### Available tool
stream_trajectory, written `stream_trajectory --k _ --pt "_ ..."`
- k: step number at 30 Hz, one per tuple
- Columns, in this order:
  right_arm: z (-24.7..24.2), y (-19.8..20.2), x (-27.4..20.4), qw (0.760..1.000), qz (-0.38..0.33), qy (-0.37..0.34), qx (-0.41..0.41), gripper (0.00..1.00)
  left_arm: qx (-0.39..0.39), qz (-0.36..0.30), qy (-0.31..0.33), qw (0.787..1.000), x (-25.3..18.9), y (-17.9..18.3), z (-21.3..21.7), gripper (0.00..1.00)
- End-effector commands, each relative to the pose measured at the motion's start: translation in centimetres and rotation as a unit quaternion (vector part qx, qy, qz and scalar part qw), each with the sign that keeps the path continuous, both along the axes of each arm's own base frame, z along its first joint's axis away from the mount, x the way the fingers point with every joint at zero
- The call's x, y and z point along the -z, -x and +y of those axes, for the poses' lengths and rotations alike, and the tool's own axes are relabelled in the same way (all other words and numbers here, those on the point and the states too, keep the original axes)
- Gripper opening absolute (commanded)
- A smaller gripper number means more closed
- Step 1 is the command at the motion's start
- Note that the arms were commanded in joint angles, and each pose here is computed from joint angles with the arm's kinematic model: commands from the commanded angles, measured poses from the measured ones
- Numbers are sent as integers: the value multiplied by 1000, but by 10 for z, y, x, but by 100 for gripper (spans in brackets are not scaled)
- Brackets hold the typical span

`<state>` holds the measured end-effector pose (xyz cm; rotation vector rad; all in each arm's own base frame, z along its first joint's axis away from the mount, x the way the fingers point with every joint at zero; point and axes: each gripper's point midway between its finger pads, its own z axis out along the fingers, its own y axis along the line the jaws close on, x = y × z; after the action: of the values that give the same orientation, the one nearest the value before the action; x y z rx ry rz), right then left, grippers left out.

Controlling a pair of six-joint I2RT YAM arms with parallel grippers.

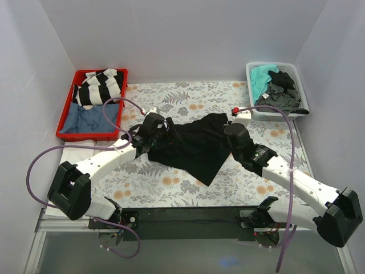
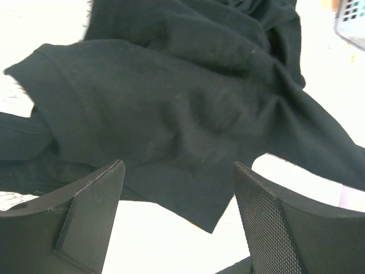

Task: Fold and stack the t-shirts
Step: Flatten out the tshirt

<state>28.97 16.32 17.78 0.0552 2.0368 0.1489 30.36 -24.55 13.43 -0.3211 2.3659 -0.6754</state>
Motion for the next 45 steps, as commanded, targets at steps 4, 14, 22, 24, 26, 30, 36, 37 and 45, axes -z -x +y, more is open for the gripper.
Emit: stream_trajectory --k 4,14,22,24,26,30,36,37,45 --pt "29 -6 -74 990 -88 -86 -63 1 23 -24 108 994 -58 3 -33 74" --pt "63 -4 -65 978 -83 -148 -121 1 56 1 278 959 -115 11 -79 74" --pt "59 -4 -50 981 -83 -131 -116 1 56 14 311 949 -114 9 -103 73" --pt "53 -6 -34 986 -70 -108 -103 6 31 14 282 959 -99 7 -93 73" --pt "49 -6 -15 991 -43 -82 -92 22 -2 8 242 970 -81 2 -78 73" --pt "24 -3 15 999 12 -36 -30 55 -51 7 161 986 -54 -8 -54 73" --pt "-8 0 9 999 4 -4 37 59 -28 21 92 995 -20 -2 -59 71" --pt "-14 -1 5 999 -1 0 50 59 -20 16 86 996 -21 -1 -64 70" --pt "-87 -37 -2 984 31 47 170 58 71 14 -7 997 21 38 -124 59"
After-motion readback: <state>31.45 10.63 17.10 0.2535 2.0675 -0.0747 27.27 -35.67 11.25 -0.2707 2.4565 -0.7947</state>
